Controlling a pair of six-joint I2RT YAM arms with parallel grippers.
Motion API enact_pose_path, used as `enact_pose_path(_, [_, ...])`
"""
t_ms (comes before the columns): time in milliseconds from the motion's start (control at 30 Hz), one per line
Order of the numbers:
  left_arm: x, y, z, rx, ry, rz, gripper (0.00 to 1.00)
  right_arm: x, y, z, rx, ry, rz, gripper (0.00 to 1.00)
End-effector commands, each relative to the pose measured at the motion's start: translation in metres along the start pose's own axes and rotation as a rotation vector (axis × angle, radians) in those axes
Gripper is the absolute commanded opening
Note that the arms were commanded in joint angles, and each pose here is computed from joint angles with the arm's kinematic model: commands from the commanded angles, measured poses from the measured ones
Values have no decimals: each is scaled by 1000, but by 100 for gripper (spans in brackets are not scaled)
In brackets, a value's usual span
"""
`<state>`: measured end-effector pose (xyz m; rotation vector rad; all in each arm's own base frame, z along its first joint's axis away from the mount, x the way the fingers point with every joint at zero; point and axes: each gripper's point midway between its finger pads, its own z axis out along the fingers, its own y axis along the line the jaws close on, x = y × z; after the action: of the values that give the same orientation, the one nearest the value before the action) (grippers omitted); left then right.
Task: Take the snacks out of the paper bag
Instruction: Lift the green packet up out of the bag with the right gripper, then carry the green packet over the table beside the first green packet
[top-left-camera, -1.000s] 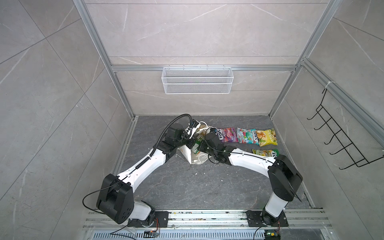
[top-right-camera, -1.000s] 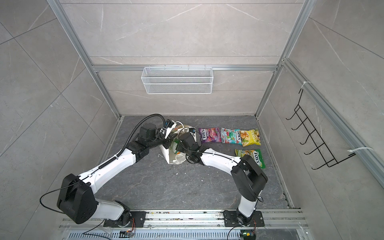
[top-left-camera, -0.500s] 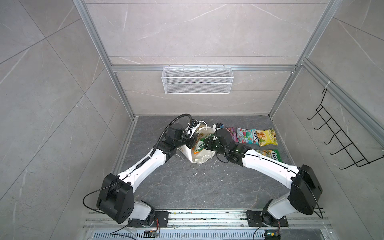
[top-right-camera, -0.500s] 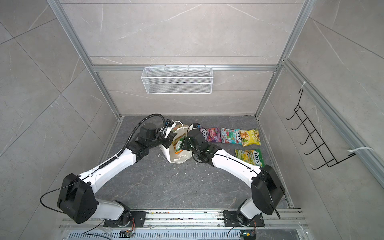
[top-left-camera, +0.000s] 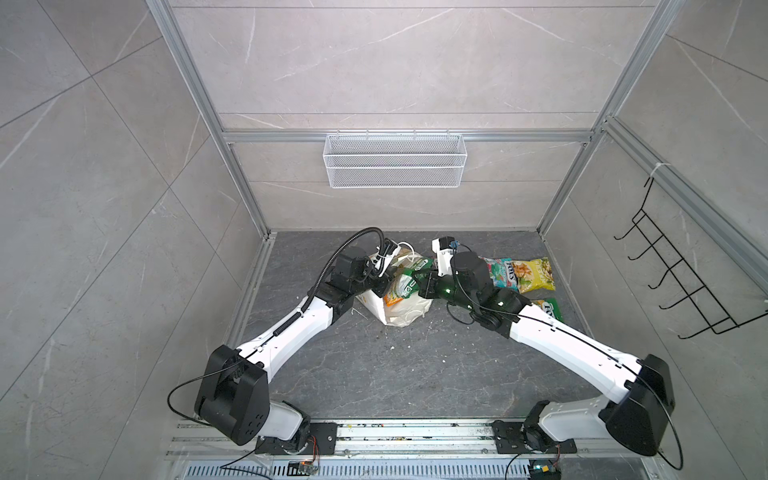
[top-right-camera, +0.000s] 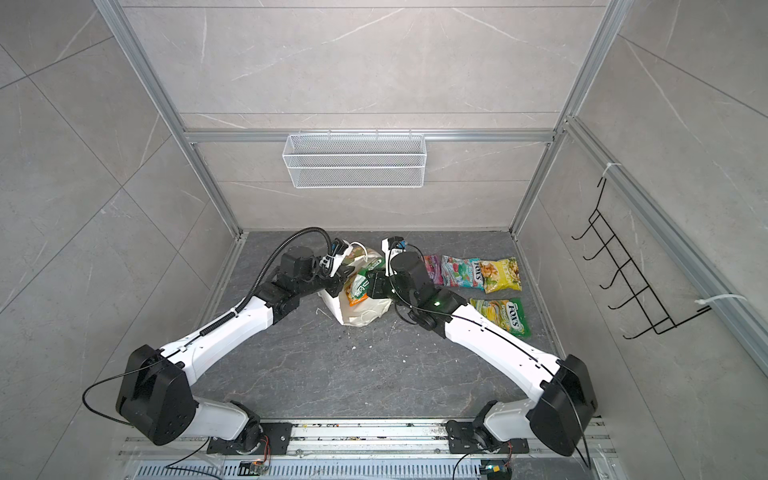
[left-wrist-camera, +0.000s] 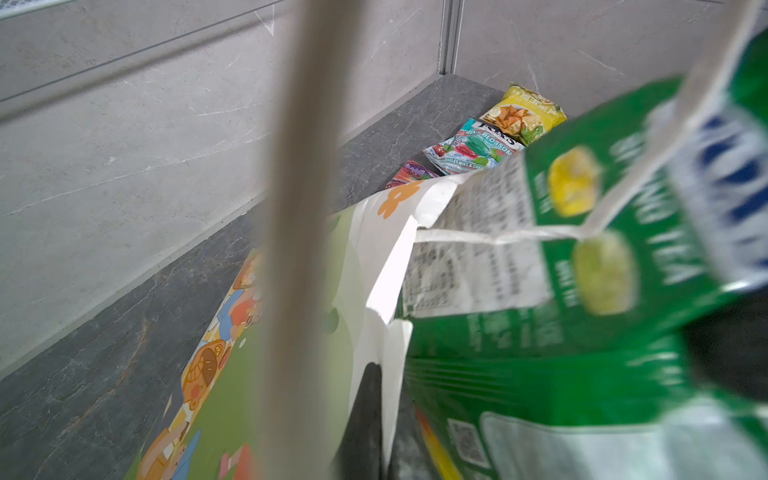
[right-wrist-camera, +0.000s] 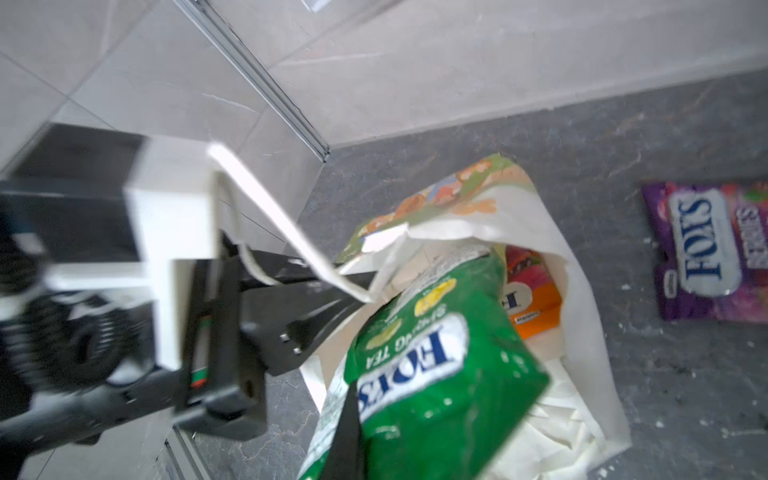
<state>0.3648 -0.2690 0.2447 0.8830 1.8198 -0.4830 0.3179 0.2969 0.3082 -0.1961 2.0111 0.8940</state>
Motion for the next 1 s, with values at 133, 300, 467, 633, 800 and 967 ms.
enact_pose_path(133, [-30,11,-6,-56,-80,-4,0,-38,40,-66,-161,-94,-228,0])
enact_pose_path(300, [-32,13,-9,-70,-87,-3,0,-38,14,-86,-36,-55,-251,0])
enact_pose_path(467, [-32,14,-11,-73,-88,0,0,-36,-40,-104,210,-3,-227,0])
enact_pose_path(633, [-32,12,-13,-71,-90,0,0,-20,-90,-119,462,91,-255,0])
enact_pose_path(800, [-32,11,-12,-65,-98,0,0,24,-152,-109,682,426,-270,0])
enact_pose_path(967, [-30,10,-11,-58,-94,-3,0,49,-191,-95,828,578,-332,0])
